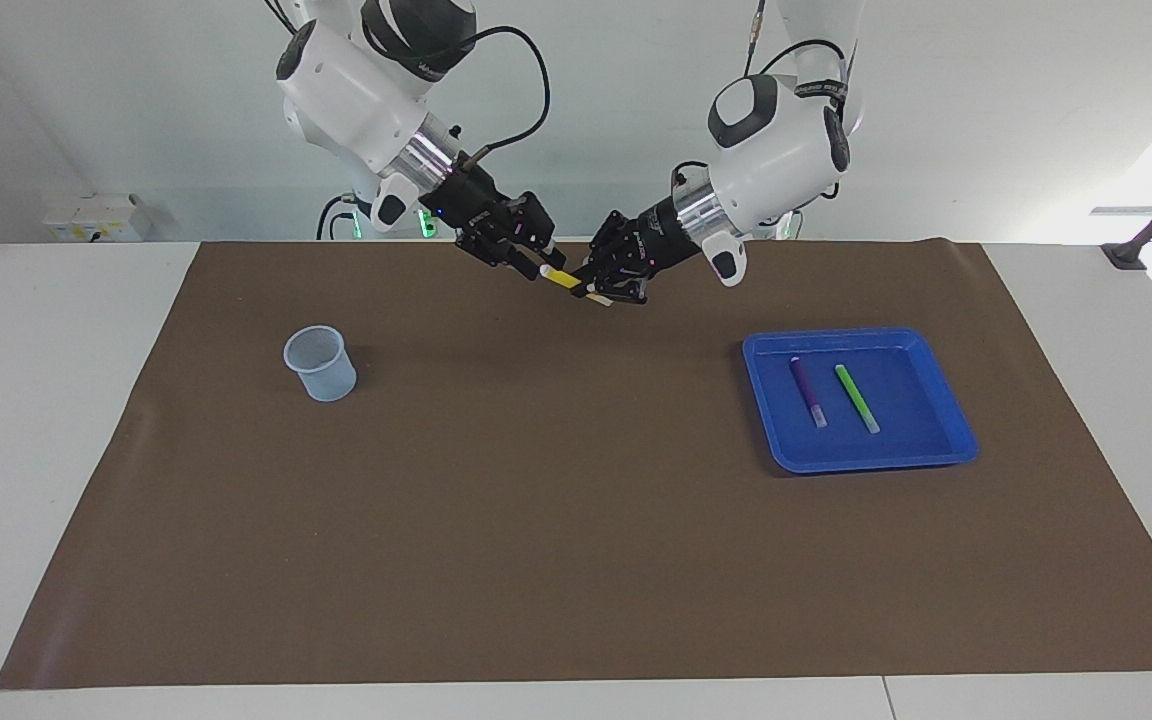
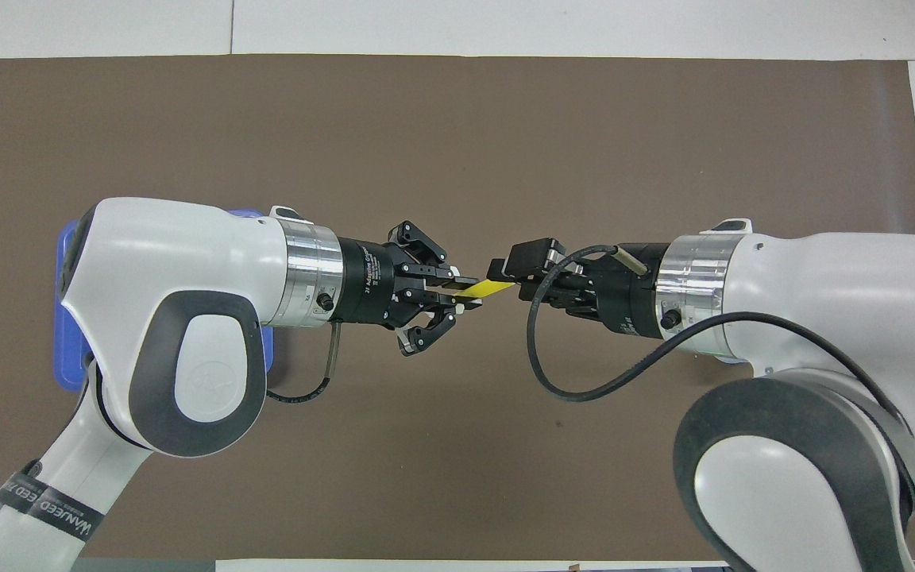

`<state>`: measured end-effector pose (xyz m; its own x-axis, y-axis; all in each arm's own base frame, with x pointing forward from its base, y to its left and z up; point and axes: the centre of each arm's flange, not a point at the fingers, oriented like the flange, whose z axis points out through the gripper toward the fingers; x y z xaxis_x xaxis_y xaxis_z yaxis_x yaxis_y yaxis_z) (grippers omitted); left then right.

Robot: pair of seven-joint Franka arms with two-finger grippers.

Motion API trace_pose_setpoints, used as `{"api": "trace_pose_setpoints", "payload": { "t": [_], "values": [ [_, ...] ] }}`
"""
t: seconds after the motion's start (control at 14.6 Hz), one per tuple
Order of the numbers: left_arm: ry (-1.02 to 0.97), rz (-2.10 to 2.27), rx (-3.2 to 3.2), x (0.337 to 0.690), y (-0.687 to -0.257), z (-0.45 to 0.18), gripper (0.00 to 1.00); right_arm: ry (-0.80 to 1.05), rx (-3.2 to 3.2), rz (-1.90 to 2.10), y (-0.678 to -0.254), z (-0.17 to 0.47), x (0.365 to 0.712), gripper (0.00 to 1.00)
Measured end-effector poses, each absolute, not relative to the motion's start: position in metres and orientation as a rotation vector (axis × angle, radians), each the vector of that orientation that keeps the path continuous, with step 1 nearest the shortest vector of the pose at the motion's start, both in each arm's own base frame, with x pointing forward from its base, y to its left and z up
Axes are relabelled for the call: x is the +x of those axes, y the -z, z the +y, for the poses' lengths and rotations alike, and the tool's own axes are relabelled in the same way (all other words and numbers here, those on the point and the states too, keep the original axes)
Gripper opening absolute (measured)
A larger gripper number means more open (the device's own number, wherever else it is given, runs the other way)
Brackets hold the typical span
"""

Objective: Transfer and insert pens with both arms
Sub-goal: 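Close the right gripper on the yellow pen tip held by the left gripper, then carry the yellow pen to the cup while the left gripper returns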

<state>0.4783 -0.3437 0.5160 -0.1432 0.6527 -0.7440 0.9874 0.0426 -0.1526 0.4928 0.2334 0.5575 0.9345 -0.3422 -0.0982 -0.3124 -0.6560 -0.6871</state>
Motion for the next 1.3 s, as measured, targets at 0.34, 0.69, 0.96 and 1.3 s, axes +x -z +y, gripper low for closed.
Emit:
{"api": "trace_pose_setpoints", "payload": {
  "t": [0.34,0.69,0.96,1.3],
  "values": [
    [0.912,1.845,1.646,0.478,-0.516,-0.344,0.17,0.05,-2.331,0.458,-0.557,0.236,0.492,0.41],
    [0.907,1.846,1.642,0.479,-0.517,-0.343,0.17,0.049,-2.332,0.462,-0.556,0.234,0.492,0.17],
    [0.905,1.845,1.641,0.479,-0.517,-0.343,0.17,0.047,-2.332,0.463,-0.556,0.234,0.492,0.17],
    [0.885,1.814,1.652,0.469,-0.532,-0.349,0.66,0.065,-2.513,0.346,-0.573,0.208,0.498,0.17]
  ]
}}
